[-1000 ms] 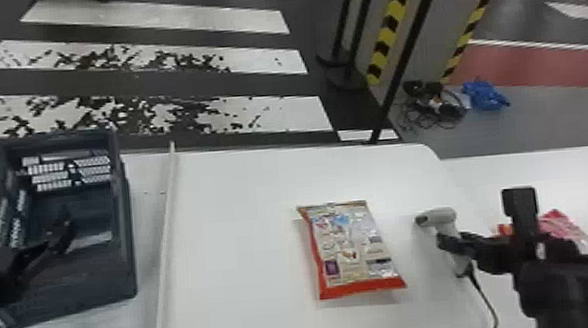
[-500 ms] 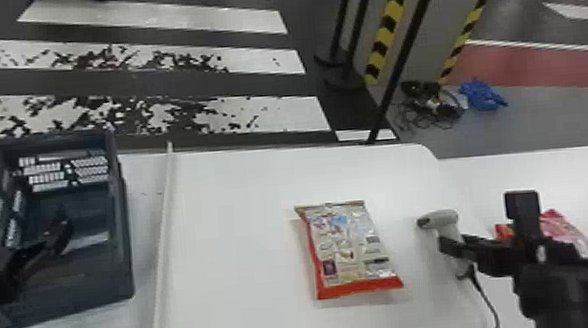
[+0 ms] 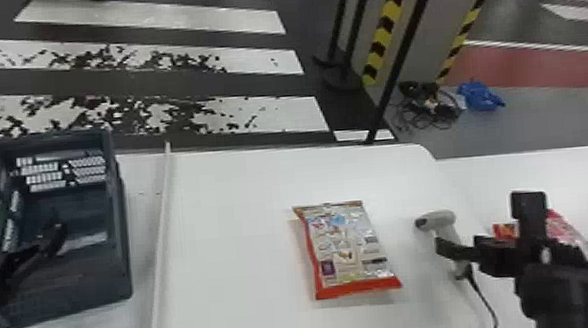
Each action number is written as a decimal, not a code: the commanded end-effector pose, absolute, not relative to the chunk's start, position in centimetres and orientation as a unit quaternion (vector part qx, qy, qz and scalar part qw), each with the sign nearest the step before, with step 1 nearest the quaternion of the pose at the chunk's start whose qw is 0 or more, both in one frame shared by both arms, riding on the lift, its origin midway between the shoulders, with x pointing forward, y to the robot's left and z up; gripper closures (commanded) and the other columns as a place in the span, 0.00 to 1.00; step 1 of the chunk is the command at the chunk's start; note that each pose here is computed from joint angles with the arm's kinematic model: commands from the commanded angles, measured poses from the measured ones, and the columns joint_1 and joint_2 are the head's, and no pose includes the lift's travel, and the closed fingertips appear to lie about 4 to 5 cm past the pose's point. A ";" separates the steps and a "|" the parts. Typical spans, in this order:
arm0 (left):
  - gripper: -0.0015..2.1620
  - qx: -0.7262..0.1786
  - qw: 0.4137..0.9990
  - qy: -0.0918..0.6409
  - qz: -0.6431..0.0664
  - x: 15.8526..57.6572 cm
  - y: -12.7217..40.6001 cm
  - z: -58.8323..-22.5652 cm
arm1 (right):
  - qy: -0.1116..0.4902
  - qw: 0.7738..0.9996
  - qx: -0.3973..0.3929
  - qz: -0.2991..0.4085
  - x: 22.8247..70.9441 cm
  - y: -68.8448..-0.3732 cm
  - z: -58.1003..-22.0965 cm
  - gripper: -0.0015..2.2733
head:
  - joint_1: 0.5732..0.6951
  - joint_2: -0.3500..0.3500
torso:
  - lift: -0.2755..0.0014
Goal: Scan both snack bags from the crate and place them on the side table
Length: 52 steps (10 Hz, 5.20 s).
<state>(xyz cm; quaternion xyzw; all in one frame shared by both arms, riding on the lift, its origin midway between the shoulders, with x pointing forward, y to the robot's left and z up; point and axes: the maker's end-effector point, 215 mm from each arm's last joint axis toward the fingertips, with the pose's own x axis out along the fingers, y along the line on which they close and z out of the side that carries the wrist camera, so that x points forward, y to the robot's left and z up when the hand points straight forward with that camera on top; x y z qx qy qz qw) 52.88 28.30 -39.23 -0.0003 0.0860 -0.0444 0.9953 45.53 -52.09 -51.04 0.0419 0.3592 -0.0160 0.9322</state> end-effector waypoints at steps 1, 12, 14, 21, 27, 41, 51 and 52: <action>0.04 0.000 0.995 0.086 -0.044 52.9 28.4 -39.3 | 0.352 0.930 0.101 -0.021 44.2 -51.2 -49.8 0.05 | 1.00 0.12 | 0.64; 0.04 0.000 0.995 0.088 -0.045 52.9 28.4 -39.4 | 0.396 0.866 0.275 0.129 43.3 -37.0 -50.1 0.05 | 1.00 0.33 | 0.64; 0.04 0.001 0.995 0.087 -0.045 52.9 28.4 -39.3 | 0.413 0.860 0.265 0.142 43.0 -35.6 -50.9 0.05 | 1.00 0.36 | 0.64; 0.04 0.000 0.995 0.087 -0.045 52.7 28.6 -39.4 | 0.442 0.869 0.155 0.158 43.2 -34.7 -53.3 0.99 | 1.00 0.40 | 0.64; 0.04 0.001 0.995 0.087 -0.042 52.6 28.9 -39.5 | 0.357 0.877 0.286 0.146 42.6 -37.8 -46.9 0.99 | 1.00 0.38 | 0.64; 0.04 0.003 0.995 0.084 -0.046 52.9 28.8 -39.1 | 0.162 0.913 0.225 -0.300 41.0 -72.3 -46.0 0.99 | 1.00 0.00 | 0.64; 0.04 -0.003 0.996 0.078 -0.050 52.8 28.4 -38.7 | 0.146 0.914 0.132 -0.354 40.1 -75.1 -46.0 0.02 | 1.00 0.00 | 0.64; 0.04 -0.006 0.996 0.077 -0.052 52.8 27.9 -38.6 | 0.125 0.932 0.095 -0.327 41.1 -72.6 -44.2 0.02 | 1.00 0.00 | 0.64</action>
